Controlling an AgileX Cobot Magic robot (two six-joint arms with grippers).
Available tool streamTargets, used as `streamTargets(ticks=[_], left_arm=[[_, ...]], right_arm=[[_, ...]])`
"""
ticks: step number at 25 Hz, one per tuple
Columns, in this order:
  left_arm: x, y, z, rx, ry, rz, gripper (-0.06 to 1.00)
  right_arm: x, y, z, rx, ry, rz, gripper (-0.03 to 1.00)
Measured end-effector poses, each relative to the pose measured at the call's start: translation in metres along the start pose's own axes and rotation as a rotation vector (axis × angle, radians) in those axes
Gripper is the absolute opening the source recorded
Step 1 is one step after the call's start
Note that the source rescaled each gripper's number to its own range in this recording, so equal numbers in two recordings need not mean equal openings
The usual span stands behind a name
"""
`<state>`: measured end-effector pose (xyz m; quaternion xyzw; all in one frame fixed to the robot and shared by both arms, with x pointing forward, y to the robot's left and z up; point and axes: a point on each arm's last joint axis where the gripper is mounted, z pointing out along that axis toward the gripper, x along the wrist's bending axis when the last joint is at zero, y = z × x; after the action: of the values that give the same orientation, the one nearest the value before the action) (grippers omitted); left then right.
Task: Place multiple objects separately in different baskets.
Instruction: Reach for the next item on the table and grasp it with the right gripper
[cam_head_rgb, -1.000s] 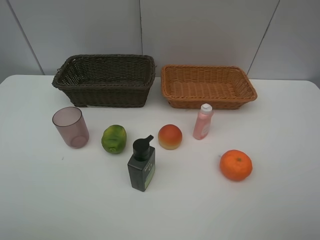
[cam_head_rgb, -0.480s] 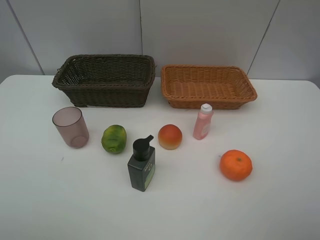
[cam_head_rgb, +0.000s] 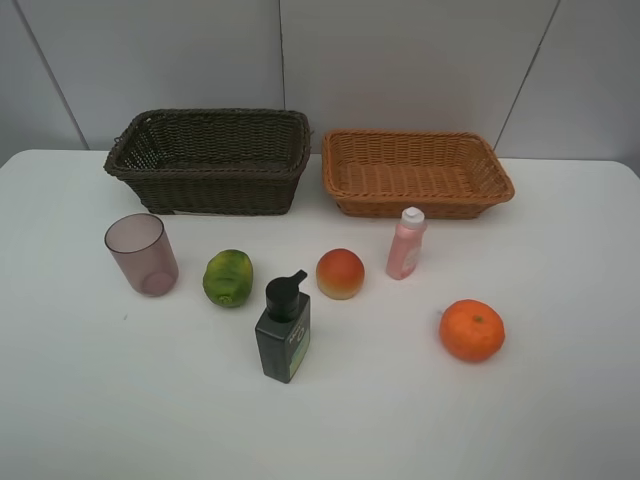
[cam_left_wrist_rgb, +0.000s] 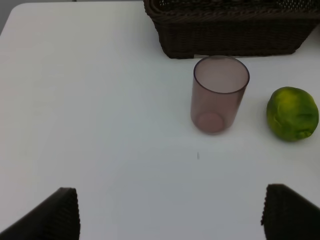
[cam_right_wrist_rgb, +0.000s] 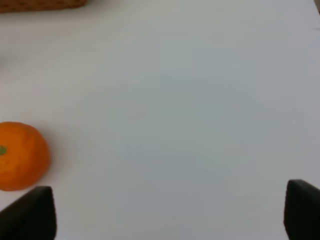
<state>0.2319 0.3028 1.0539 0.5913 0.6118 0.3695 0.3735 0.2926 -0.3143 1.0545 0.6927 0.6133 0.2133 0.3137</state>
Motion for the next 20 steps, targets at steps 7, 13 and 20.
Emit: streamTargets(ticks=[7,13,20], left_arm=[[0.000,0.000,0.000,0.000,0.000,0.000,0.95],[0.000,0.000,0.000,0.000,0.000,0.000,0.95],[0.000,0.000,0.000,0.000,0.000,0.000,0.95]], right_arm=[[0.012,0.041,0.020,0.104,0.041,-0.074,0.98],[0.023,0.067,0.050,0.242,0.045,-0.094,0.98],[0.050,0.077,0.090,0.387,0.096,-0.184,0.98]])
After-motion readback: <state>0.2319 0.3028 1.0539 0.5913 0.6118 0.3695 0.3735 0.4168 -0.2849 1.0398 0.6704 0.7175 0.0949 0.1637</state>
